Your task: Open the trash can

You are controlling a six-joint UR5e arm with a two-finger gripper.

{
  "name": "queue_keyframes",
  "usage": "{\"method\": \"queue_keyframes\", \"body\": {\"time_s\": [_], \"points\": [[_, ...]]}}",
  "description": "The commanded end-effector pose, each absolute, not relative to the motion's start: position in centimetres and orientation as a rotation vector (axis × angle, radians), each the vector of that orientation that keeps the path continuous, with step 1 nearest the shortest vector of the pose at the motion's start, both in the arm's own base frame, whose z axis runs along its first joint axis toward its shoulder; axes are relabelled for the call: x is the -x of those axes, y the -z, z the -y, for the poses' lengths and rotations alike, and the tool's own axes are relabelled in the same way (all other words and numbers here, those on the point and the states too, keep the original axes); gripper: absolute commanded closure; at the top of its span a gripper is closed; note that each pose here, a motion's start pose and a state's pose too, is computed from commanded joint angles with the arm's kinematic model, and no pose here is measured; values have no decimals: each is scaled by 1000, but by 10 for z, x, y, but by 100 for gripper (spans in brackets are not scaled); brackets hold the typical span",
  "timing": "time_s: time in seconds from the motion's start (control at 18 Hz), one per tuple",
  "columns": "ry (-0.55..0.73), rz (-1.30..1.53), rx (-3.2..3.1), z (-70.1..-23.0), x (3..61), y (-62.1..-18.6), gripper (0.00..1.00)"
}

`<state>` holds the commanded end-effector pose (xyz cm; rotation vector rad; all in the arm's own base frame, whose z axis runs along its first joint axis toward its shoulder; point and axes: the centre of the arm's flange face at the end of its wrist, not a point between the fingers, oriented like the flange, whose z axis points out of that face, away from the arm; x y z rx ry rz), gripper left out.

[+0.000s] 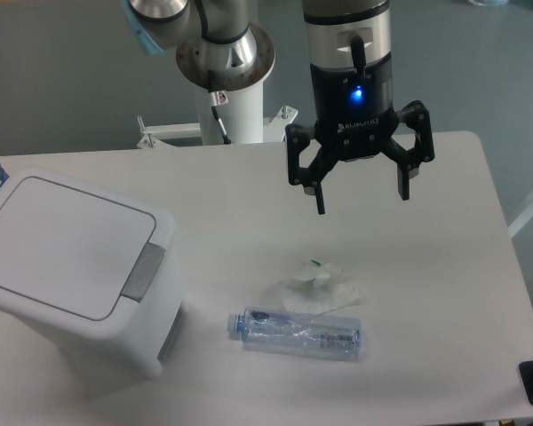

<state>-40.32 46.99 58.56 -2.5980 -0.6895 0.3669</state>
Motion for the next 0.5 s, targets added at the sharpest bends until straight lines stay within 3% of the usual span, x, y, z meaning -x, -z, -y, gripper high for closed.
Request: {"method": "queue_keyframes", "body": {"time_s": [0.5], "points": [[-325, 818, 2553, -474, 404, -581, 0]]}}
